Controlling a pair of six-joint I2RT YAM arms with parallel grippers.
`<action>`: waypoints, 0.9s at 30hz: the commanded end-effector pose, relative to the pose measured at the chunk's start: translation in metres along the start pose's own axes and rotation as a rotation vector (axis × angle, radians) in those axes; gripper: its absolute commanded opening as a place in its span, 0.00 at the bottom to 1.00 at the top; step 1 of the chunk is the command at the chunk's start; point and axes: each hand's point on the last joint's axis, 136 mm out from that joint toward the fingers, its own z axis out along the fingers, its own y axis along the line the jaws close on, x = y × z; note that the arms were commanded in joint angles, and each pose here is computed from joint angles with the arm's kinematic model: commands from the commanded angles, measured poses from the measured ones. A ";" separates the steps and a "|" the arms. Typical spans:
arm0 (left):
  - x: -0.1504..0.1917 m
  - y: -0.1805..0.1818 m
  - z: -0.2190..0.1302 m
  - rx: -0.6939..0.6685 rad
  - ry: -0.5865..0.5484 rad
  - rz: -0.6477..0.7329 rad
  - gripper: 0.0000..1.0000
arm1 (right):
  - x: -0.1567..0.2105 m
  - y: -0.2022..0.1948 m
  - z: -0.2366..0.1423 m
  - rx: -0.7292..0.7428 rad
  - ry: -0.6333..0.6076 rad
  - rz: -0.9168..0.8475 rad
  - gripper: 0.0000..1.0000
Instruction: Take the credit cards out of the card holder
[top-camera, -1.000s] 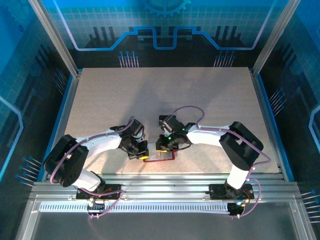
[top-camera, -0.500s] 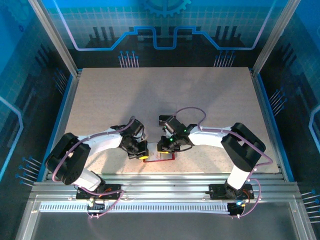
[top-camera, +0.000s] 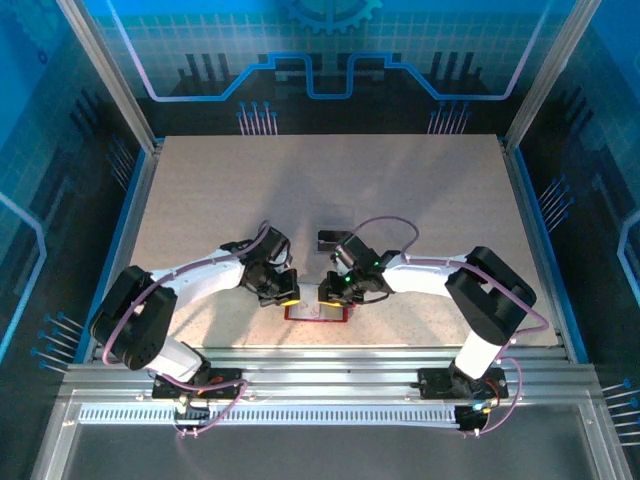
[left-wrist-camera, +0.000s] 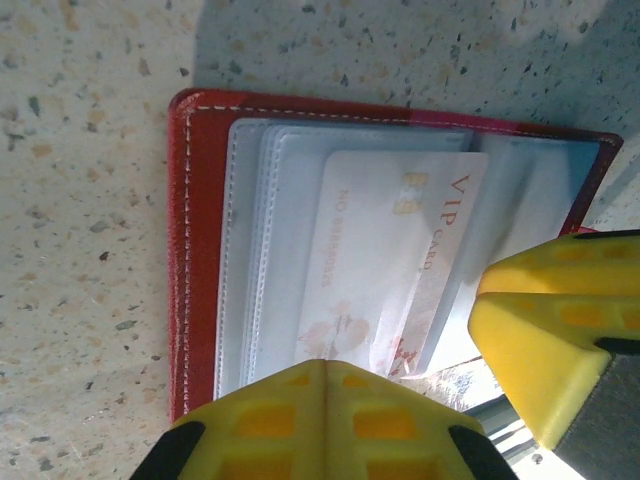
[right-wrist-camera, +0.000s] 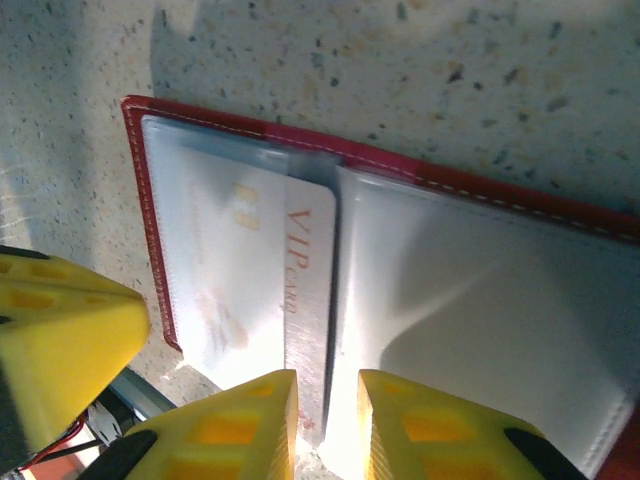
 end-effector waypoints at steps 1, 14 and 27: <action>-0.006 0.001 -0.001 -0.017 -0.006 0.005 0.02 | -0.004 0.004 -0.006 -0.036 -0.013 0.015 0.23; -0.008 0.012 0.008 -0.078 0.014 0.016 0.01 | -0.009 0.008 -0.004 -0.079 -0.017 0.027 0.24; -0.008 0.012 0.008 -0.086 0.023 0.023 0.01 | -0.009 0.007 0.005 -0.111 0.004 0.045 0.24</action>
